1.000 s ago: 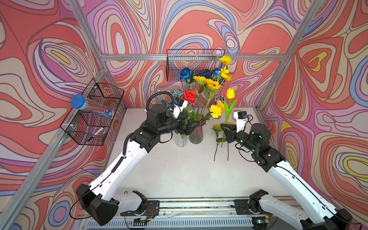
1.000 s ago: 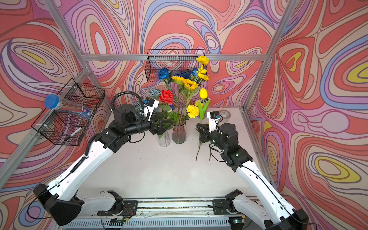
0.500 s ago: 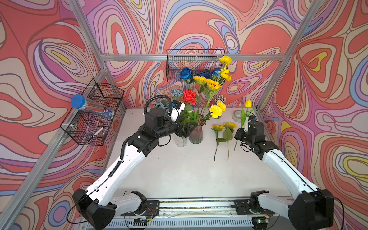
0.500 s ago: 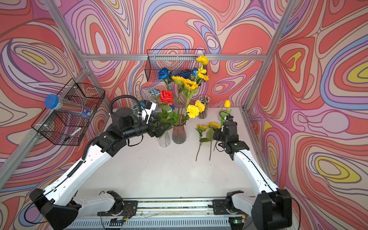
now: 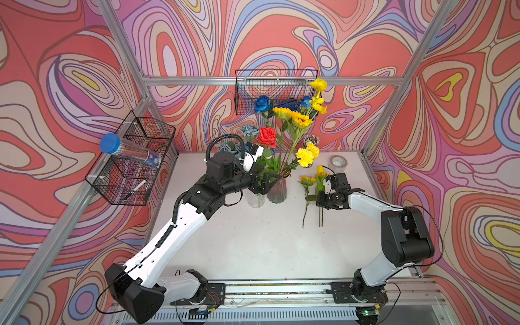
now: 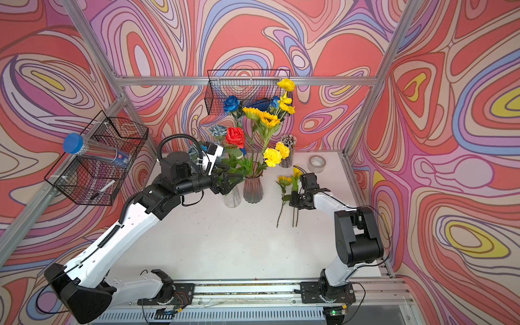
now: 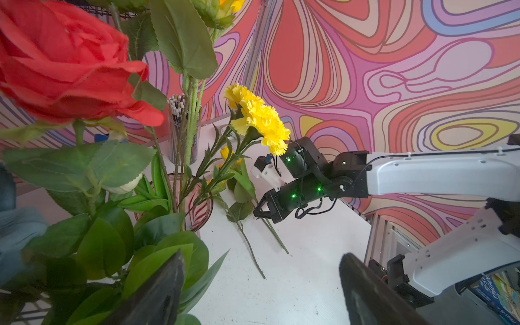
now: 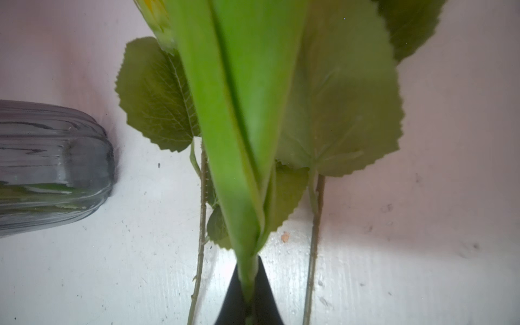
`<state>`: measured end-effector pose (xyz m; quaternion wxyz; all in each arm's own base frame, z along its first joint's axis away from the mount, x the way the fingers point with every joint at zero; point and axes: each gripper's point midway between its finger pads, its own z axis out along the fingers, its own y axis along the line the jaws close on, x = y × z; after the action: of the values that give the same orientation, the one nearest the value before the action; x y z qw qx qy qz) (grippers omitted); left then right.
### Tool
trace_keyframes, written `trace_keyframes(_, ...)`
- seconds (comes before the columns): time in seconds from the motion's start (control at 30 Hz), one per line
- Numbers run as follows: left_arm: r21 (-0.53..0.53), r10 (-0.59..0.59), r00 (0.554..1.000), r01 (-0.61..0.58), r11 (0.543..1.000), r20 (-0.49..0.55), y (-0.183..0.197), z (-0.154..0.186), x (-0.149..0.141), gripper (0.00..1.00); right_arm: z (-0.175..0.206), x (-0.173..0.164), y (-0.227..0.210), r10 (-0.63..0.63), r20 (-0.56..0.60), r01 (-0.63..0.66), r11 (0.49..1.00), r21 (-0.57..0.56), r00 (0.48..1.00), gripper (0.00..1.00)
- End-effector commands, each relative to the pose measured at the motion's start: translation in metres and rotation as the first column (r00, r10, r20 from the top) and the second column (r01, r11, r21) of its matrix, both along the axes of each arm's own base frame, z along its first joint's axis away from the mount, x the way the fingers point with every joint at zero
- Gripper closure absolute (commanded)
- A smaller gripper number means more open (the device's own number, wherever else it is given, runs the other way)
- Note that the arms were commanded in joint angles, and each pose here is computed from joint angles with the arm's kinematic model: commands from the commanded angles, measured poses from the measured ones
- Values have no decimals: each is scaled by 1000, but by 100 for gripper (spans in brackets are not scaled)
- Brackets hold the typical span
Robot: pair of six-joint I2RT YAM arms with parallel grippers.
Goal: Pick out yellow flowers from the vase
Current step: Place the flower at the center of the board.
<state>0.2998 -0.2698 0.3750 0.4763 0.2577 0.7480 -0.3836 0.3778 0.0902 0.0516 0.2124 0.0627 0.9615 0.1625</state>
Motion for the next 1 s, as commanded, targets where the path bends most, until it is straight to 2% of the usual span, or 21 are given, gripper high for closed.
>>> trace_keyframes(0.0,-28,-22,1000,22,999,16,-2,15,0,13,1,4,5,28,-9,-28,999,17,1000,100)
trace_keyframes(0.23,-31,-34,999,34,999,12,-6,14,1,13,-2,5,5,25,-21,-24,1000,18,999,100)
trace_keyframes(0.37,-38,-40,999,41,998,13,-7,15,2,13,-1,4,4,22,-23,-22,1000,13,1000,86)
trace_keyframes(0.6,-41,-47,999,48,998,9,-10,15,3,13,5,1,3,17,-10,-17,1000,12,1000,79)
trace_keyframes(0.97,-90,-44,998,47,995,35,-24,19,21,14,60,1,-2,-9,164,6,1000,17,986,65)
